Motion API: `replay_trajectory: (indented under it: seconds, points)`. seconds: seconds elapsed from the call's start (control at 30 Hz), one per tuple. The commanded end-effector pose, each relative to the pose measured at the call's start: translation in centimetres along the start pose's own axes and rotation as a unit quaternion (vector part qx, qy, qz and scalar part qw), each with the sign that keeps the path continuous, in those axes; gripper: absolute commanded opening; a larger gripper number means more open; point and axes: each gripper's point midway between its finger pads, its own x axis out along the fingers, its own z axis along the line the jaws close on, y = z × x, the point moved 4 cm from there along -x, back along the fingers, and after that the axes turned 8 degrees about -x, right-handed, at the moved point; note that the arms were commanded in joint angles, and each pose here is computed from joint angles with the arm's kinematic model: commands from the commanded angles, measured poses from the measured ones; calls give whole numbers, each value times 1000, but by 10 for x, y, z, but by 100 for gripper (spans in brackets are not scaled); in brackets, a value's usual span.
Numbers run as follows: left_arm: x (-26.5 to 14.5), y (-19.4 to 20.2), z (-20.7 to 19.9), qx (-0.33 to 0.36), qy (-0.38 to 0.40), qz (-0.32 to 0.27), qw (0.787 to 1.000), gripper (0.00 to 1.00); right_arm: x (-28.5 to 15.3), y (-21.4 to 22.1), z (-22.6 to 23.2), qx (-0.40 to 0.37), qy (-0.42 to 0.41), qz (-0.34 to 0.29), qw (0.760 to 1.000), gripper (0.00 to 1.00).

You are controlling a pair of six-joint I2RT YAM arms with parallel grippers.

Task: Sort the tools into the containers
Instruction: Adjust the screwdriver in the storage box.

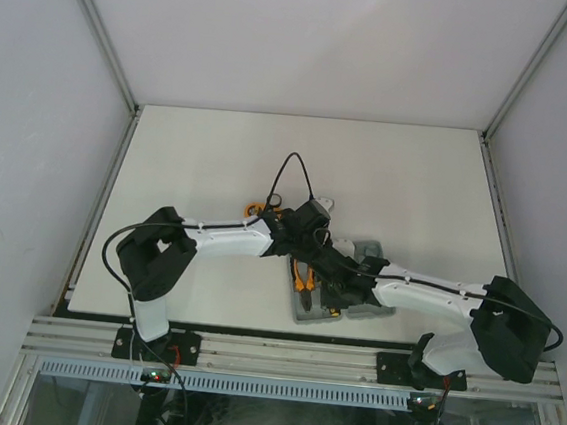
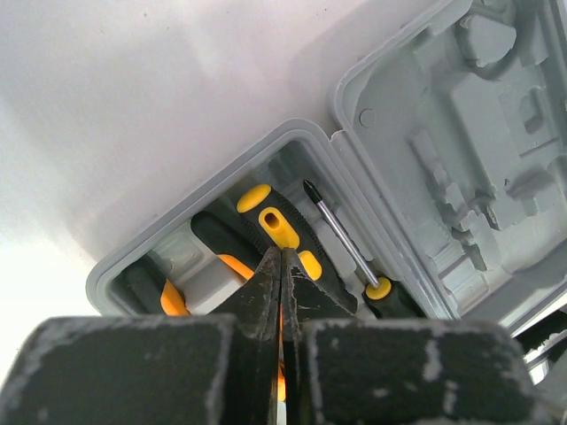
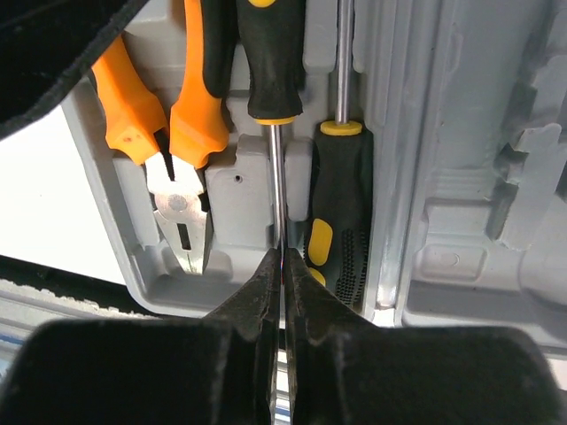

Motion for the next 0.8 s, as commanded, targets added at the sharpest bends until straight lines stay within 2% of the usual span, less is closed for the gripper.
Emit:
replay_trajectory:
  seconds: [0.0,0.23,0.53,0.77]
  points:
    - [5,53,24,25,-49,103,993,0,14,20,-23,-6,77,38,996,0]
    - [6,56,23,28,-47,107,993,0,31,36,-30,-20,117,73,990,0]
    - [8,59,16,32,-39,114,992,0,49,51,-28,-33,130,99,986,0]
    - [6,56,14,39,-33,106,993,0,34,34,5,-52,27,44,997,0]
